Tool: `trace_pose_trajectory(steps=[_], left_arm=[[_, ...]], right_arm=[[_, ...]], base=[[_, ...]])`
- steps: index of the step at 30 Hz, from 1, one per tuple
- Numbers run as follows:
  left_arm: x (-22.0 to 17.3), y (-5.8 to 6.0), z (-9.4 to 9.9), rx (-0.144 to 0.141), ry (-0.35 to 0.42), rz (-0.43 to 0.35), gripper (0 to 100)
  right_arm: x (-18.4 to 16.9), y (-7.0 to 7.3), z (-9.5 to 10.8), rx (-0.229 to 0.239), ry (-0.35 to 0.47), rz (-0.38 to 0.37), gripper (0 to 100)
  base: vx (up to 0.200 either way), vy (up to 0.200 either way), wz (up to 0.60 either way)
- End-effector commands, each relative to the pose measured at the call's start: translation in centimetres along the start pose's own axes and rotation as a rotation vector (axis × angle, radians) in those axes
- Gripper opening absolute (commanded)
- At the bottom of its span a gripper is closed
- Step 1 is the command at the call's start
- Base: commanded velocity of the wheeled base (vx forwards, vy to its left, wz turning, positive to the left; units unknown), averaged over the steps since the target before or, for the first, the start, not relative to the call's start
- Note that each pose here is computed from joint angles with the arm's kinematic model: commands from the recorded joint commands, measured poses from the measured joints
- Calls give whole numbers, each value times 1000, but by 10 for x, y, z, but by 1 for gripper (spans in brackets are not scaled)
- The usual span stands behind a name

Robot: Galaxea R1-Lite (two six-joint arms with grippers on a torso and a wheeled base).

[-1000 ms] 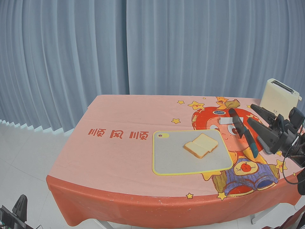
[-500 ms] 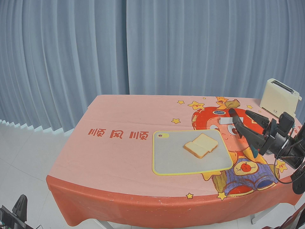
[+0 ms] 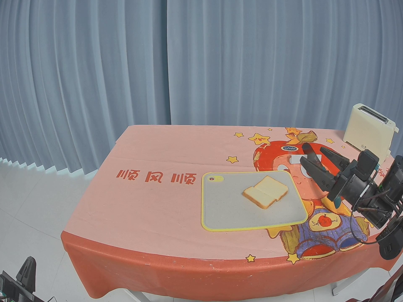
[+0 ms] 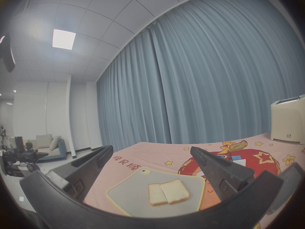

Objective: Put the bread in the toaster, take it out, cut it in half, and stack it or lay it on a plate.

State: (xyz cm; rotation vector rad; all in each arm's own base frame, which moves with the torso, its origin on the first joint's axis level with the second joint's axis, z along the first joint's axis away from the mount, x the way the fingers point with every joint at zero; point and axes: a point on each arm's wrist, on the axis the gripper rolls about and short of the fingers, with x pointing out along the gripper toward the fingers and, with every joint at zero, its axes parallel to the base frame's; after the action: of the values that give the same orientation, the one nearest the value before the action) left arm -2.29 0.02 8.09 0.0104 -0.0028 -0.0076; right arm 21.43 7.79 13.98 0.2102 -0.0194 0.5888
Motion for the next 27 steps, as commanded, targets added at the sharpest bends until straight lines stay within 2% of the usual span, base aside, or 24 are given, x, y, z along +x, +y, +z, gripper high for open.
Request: trace_pose_trajectory(steps=[1, 9, 18, 23, 27], left_arm=[[1, 0, -5, 0, 15, 0, 0], [1, 0, -5, 0, 15, 0, 0], [1, 0, -5, 0, 15, 0, 0], [1, 0, -5, 0, 15, 0, 0], [1, 0, -5, 0, 15, 0, 0]], right_arm=[[12, 6, -13, 11, 35, -1, 100], [12, 9, -14, 16, 51, 2, 100], [6, 12, -17, 51, 160, -12, 100], [11, 16, -3, 52, 177, -15, 100], [26, 15, 18, 60, 226, -38, 100]], base=[[0, 0, 0], [0, 0, 0], [0, 0, 0], [0, 0, 0], [0, 0, 0]])
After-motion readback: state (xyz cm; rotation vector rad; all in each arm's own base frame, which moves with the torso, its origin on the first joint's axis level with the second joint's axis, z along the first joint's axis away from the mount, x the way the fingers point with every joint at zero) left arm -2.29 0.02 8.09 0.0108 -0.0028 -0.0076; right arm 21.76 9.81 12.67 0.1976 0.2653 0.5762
